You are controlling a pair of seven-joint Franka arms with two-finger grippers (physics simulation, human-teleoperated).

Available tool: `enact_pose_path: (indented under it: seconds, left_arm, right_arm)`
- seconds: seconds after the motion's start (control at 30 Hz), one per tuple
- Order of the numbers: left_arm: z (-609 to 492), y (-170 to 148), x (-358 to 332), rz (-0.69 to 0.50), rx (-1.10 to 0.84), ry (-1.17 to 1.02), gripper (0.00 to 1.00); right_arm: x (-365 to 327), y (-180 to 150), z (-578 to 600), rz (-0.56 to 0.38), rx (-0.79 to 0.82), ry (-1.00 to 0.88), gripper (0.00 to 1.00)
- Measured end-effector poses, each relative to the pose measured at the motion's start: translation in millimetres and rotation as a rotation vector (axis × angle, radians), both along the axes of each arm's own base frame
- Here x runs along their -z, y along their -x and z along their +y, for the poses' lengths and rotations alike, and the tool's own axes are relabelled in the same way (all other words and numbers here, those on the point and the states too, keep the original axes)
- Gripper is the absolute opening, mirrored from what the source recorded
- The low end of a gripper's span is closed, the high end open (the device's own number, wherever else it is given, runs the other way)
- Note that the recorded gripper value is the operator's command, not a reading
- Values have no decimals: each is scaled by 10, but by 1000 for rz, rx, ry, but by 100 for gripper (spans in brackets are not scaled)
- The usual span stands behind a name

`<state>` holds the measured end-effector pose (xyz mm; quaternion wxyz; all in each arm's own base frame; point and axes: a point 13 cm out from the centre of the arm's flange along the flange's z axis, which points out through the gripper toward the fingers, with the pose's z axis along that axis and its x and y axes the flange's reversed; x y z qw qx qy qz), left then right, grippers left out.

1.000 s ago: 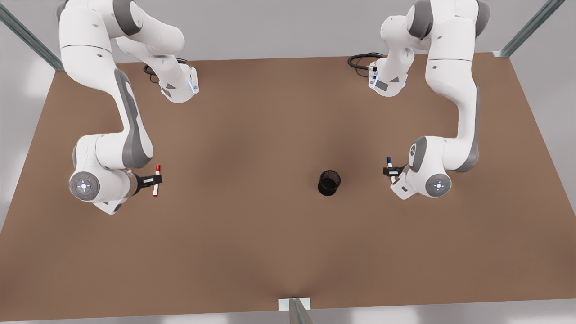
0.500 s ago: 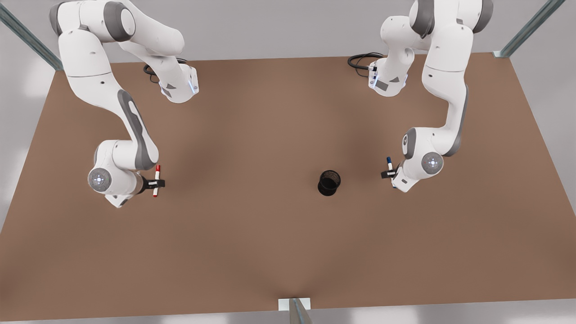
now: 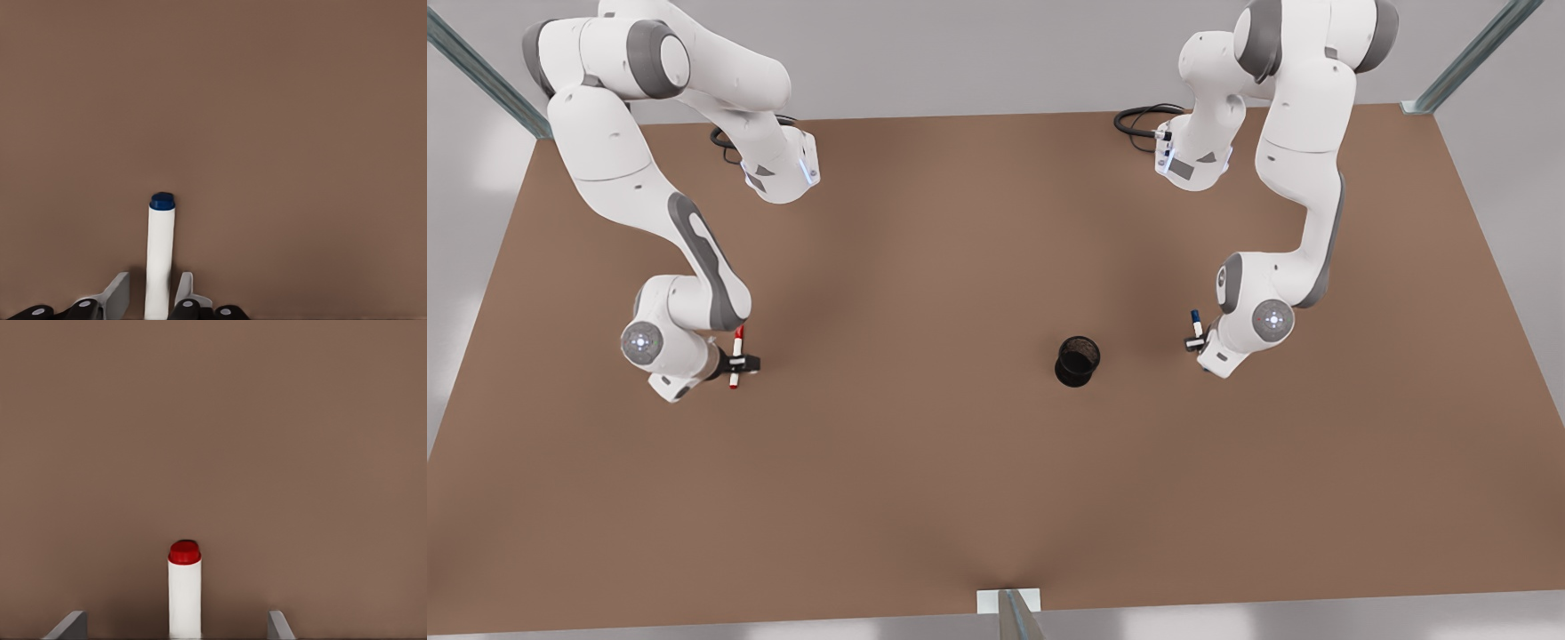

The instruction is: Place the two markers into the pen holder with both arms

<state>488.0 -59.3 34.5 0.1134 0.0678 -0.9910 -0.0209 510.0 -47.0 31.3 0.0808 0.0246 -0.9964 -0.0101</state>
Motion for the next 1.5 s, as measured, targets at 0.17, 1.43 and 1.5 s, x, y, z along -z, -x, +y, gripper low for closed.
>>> enact_pose_path:
  seconds: [0.17, 1.43, 1.5]
  left_arm:
    - [7, 46, 21, 8, 5, 0, 53]
    - [-1235, -1017, -1309, -184, -73, 78, 25]
    - [-1521, -1025, -1586, -190, -95, 77, 25]
  right_arm:
    - [6, 105, -25, -7, 5, 1, 100]
    - [-10, -16, -31, -37, -28, -5, 38]
    - [-9, -17, -31, -37, -29, -6, 34]
